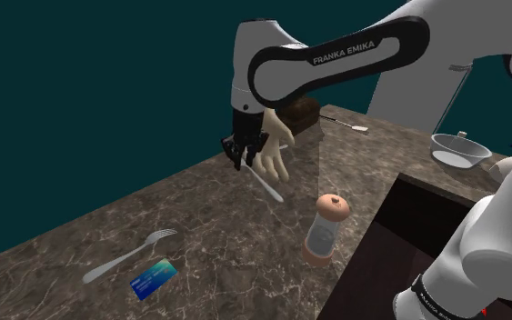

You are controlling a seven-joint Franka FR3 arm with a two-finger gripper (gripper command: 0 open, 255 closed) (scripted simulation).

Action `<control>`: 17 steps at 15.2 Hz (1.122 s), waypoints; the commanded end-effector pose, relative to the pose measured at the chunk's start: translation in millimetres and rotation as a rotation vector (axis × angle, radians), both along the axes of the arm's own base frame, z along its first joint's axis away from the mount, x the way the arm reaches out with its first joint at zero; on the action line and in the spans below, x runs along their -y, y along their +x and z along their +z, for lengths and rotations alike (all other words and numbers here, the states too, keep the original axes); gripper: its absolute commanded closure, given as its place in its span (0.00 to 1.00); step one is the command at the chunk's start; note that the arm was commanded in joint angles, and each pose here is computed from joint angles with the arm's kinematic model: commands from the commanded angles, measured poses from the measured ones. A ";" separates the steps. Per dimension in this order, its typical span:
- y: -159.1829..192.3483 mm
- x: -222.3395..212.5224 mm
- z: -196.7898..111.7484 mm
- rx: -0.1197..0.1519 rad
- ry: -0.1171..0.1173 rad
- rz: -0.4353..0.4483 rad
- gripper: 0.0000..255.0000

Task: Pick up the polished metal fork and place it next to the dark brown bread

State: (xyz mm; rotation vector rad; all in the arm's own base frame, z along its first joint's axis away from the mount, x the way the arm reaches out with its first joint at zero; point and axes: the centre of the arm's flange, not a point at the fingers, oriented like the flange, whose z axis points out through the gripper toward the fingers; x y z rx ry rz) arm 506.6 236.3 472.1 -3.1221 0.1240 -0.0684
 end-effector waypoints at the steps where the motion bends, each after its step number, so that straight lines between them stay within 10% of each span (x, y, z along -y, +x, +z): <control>1: 0.1 0.7 11.7 0.000 0.000 0.000 1.00; 17: 2.6 13.7 87.2 0.000 0.000 0.000 1.00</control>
